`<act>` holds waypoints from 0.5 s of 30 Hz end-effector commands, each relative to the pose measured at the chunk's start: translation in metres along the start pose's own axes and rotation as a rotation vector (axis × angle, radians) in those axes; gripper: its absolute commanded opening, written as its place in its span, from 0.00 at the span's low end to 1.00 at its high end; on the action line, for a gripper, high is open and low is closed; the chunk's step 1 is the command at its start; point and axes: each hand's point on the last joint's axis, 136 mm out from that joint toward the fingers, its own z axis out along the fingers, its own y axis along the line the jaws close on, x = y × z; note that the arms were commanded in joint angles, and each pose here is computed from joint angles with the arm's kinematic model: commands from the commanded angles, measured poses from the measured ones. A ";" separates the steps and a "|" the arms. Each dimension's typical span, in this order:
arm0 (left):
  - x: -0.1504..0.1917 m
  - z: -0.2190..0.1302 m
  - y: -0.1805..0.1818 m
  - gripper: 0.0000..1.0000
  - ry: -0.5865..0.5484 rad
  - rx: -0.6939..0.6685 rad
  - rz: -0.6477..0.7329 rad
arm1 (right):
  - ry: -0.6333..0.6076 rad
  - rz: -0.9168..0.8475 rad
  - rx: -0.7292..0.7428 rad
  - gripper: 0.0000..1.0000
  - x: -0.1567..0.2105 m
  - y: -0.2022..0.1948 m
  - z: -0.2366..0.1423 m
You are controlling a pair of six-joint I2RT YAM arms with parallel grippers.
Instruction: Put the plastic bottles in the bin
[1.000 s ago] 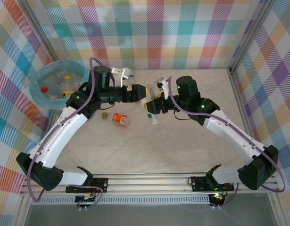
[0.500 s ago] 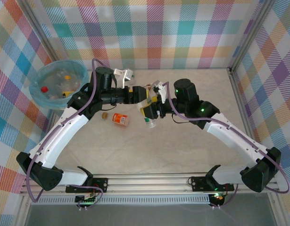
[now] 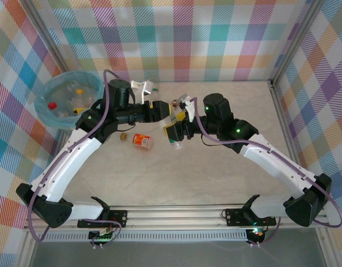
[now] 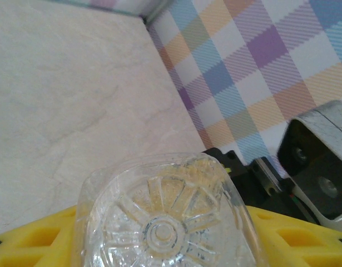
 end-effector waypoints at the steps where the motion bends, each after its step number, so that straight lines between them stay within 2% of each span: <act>1: -0.028 -0.042 -0.020 0.47 -0.162 -0.021 0.024 | -0.071 -0.029 0.009 0.76 -0.029 0.011 -0.010; 9: -0.055 -0.095 -0.003 0.45 -0.345 -0.190 0.027 | -0.154 -0.037 -0.019 0.78 -0.065 0.029 -0.017; 15: -0.082 -0.148 0.010 0.43 -0.462 -0.371 0.110 | -0.185 -0.053 -0.071 0.75 -0.087 0.045 -0.006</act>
